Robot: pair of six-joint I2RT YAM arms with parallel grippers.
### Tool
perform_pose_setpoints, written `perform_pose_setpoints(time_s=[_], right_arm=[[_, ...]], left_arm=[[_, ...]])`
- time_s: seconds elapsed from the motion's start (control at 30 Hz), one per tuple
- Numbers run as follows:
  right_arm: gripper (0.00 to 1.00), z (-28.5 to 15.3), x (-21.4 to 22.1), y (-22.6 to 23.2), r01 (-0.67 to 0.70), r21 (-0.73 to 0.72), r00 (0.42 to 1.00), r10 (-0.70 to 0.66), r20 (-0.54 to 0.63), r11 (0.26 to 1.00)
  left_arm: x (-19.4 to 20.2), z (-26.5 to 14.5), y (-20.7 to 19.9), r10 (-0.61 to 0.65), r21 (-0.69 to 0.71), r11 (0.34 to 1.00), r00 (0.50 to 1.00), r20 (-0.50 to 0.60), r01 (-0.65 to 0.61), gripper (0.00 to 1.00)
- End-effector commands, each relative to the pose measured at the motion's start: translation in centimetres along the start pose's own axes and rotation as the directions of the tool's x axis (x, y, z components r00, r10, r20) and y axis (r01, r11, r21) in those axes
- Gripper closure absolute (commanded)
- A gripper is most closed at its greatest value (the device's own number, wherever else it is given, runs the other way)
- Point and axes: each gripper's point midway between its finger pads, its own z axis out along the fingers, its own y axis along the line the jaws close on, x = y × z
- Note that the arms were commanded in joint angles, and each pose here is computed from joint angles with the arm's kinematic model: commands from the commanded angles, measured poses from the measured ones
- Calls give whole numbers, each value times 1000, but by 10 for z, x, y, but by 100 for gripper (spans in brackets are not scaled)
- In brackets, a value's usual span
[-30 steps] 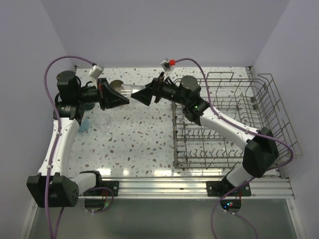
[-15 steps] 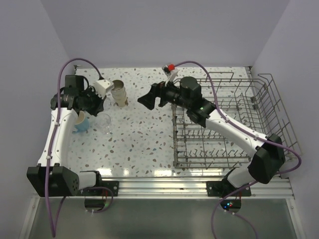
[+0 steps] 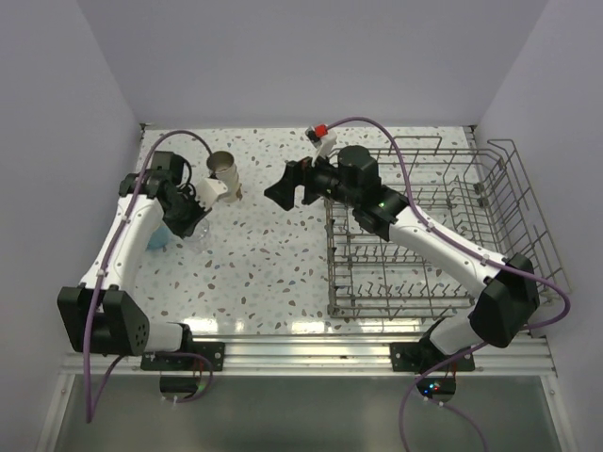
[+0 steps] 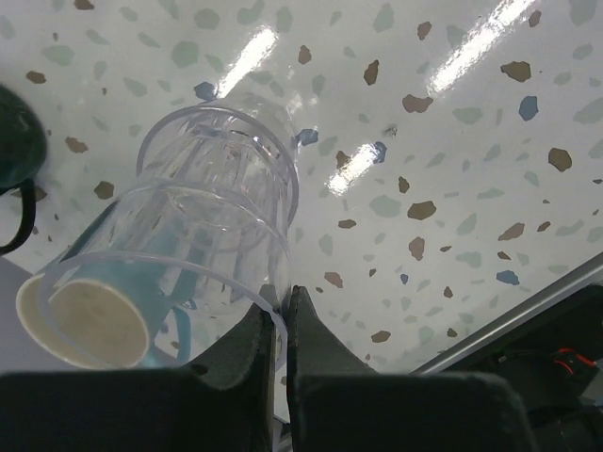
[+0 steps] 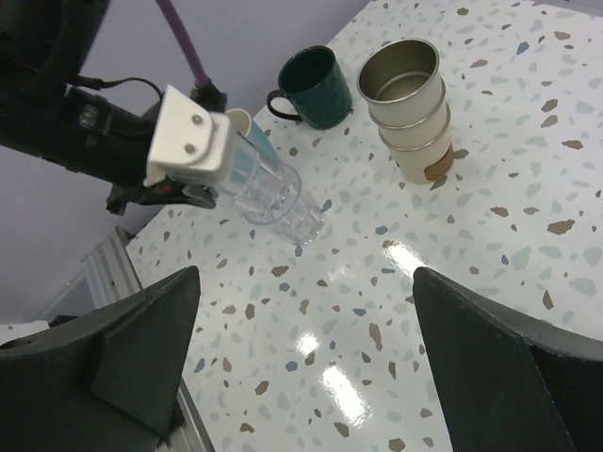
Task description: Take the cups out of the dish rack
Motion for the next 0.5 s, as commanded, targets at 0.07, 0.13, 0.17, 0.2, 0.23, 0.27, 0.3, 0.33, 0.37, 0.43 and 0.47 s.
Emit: perform_pose_setpoints(time_s=[0.07, 0.13, 0.17, 0.2, 0.23, 0.27, 0.3, 0.33, 0.37, 0.43, 0.47], right_arm=[[2, -11, -22, 8, 46, 10, 998, -47, 47, 999], [2, -12, -19, 5, 49, 22, 998, -50, 38, 999], [2, -14, -18, 3, 54, 30, 998, -55, 37, 998], [2, -14, -19, 2, 57, 34, 997, -58, 40, 998], [2, -14, -18, 2, 59, 36, 997, -60, 39, 998], [2, -16, -16, 0, 63, 49, 997, -65, 31, 997], [2, -16, -15, -3, 64, 61, 998, -65, 24, 996], [2, -17, -14, -4, 64, 69, 998, -66, 20, 996], [2, -18, -14, -7, 65, 81, 998, -67, 18, 995], [2, -21, -10, -18, 53, 152, 999, -54, 4, 987], [2, -24, -13, -24, 46, 188, 999, -48, 5, 981]], left_arm=[[-12, 25, 2, 44, 3, 999, 998, -40, -44, 100], [-8, 33, 2, 56, 5, 998, 995, -77, -56, 100], [-7, 36, 0, 64, 10, 998, 994, -93, -63, 100], [-5, 39, -1, 65, 14, 998, 992, -106, -64, 100], [-1, 43, -1, 67, 19, 998, 989, -129, -65, 100], [-1, 46, -3, 73, 23, 997, 988, -139, -70, 100], [2, 49, -5, 75, 29, 997, 985, -153, -72, 100], [2, 53, -6, 80, 36, 997, 984, -159, -75, 100], [1, 55, -7, 80, 39, 996, 983, -163, -74, 100], [-1, 60, -11, 82, 62, 995, 983, -163, -73, 93], [-2, 61, -13, 81, 72, 995, 984, -158, -71, 90]])
